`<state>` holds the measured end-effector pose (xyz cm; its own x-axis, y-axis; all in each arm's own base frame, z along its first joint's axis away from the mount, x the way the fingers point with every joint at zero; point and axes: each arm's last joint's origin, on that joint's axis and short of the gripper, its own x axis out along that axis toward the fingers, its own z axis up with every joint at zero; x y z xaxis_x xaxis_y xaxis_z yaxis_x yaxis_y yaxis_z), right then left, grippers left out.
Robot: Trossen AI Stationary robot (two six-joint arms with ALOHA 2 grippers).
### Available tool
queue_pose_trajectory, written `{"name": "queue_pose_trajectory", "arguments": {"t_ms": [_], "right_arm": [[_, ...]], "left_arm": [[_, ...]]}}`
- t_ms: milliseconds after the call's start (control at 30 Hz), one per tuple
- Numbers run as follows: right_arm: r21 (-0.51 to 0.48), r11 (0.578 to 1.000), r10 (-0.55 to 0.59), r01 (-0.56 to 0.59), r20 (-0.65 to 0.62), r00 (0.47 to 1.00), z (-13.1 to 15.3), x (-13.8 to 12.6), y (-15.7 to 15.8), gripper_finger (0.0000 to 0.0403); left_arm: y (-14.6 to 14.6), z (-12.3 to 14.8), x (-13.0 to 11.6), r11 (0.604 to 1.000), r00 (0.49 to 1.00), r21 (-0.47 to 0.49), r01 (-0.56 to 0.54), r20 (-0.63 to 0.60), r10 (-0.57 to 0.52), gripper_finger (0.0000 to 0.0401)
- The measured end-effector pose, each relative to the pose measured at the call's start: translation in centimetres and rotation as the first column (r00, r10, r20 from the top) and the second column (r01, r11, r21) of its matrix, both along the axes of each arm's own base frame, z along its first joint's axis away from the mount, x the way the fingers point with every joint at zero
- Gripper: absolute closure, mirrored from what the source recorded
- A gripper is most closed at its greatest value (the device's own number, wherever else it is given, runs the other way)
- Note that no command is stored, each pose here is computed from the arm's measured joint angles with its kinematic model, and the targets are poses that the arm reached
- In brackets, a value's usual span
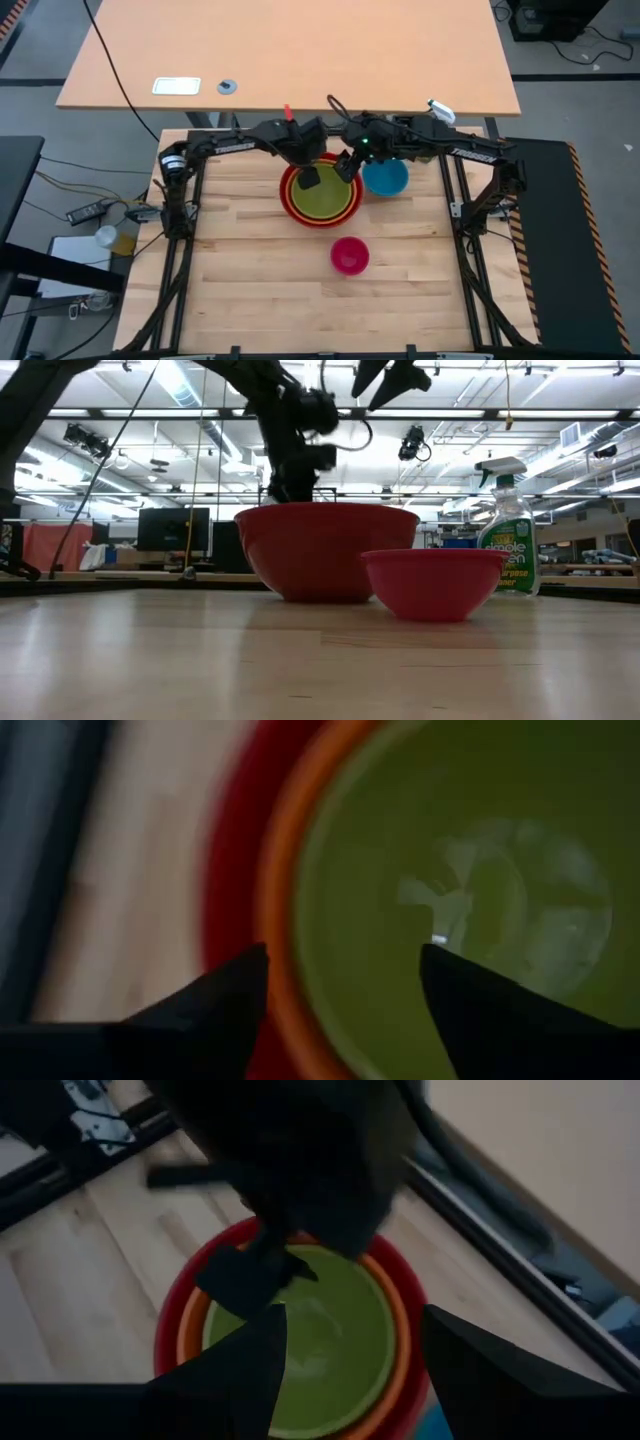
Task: Nest bowls inside each other
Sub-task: Stack the blue bowl on top of the green bowl
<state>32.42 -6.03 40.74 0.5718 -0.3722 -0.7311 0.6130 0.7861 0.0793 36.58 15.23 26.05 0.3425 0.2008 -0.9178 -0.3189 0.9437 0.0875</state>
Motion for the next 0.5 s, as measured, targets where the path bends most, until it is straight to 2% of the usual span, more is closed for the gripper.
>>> {"name": "queue_pose_trajectory", "arguments": {"t_ms": [100, 267, 400, 500], "right_arm": [[-0.013, 1.0, -0.018, 0.018, 0.024, 1.0, 0.9, -1.0, 0.0, 0.0167], [-0.016, 0.999, -0.046, 0.047, 0.029, 0.999, 1.8, -2.5, 0.1, 0.0167], [-0.009, 0.998, -0.057, 0.057, -0.008, 0.998, 1.8, -3.7, 0.3, 0.0167], [-0.001, 0.999, -0.043, 0.043, -0.071, 0.997, 0.4, -4.4, 0.5, 0.0167]], "left_arm": [[0.1, 2.1, -0.9, 0.998, 0.999, 0.062, -0.015, 0.047, 0.012, 0.0112], [0.2, 4.4, -2.1, 0.994, 0.994, 0.111, 0.004, 0.109, -0.016, 0.0108], [-0.7, 5.1, -2.2, 0.992, 0.984, 0.076, 0.104, 0.136, -0.114, 0.0108], [-1.7, 4.7, -1.9, 0.986, 0.975, 0.006, 0.17, 0.142, -0.169, 0.0108]]}}
